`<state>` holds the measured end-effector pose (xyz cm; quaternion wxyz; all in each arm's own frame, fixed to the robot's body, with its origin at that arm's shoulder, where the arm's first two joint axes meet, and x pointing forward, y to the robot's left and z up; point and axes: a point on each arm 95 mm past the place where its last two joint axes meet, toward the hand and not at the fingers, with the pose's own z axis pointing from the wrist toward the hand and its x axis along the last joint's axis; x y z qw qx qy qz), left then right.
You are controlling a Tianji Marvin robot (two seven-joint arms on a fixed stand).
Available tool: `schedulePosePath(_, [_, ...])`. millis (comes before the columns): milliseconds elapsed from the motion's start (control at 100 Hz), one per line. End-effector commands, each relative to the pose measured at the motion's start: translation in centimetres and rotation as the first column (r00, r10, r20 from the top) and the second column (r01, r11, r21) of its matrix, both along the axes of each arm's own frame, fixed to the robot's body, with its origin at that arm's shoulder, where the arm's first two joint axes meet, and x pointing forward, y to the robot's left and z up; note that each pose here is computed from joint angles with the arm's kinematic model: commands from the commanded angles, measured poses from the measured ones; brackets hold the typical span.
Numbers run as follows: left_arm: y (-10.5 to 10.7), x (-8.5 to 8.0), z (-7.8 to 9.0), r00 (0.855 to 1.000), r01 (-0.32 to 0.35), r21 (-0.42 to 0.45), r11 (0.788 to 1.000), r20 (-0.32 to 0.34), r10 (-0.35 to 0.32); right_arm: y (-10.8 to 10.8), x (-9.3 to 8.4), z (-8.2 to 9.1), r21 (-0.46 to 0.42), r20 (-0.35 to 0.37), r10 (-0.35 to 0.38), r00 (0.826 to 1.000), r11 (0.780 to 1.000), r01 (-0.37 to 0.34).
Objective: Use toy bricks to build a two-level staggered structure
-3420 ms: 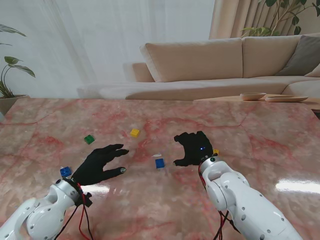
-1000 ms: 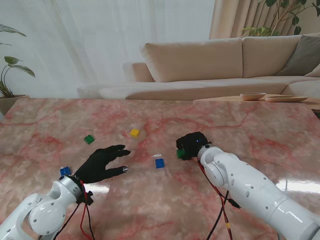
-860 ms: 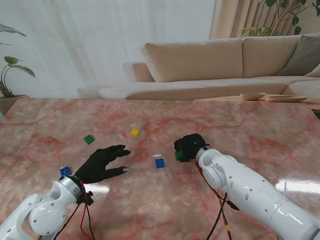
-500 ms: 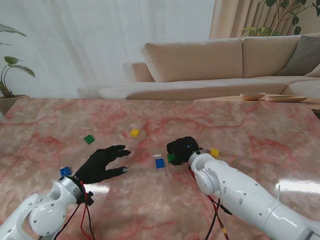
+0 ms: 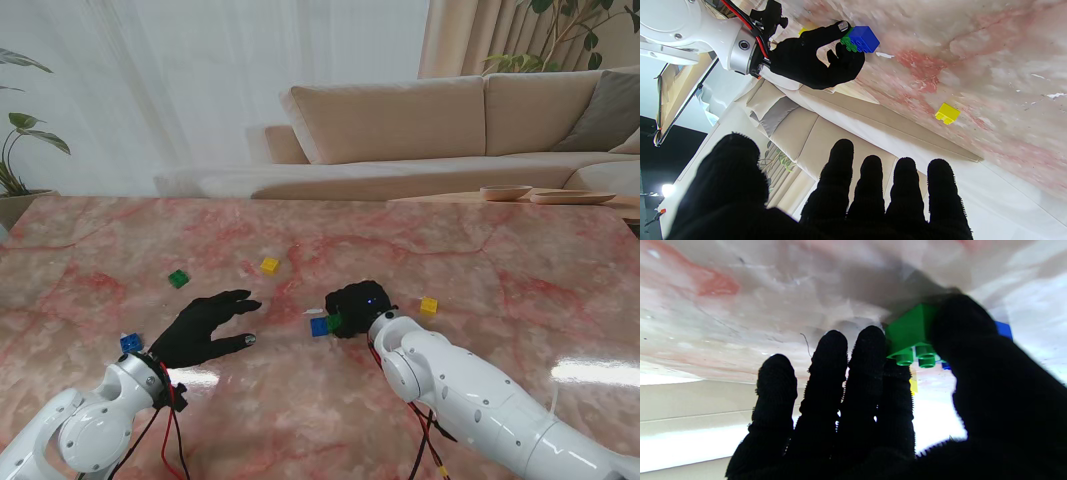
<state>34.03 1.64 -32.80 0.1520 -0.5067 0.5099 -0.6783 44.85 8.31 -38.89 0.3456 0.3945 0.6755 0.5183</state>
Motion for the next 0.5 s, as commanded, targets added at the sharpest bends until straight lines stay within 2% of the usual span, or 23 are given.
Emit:
schedulePosePath(0, [-0.03, -0.3, -0.42, 1.0, 0.0, -0.002, 1.0, -0.01, 0.0, -0.01, -0.99, -1.5, -0.016, -0.048, -0.008, 0.999, 1.0, 0.007])
schedulePosePath(490, [0.04, -0.37, -0.48, 1.0, 0.001, -0.001, 1.0, -0.009, -0.001, 0.16, -1.95, -1.76, -0.027, -0.054, -0.019, 0.998, 0.999, 0.017])
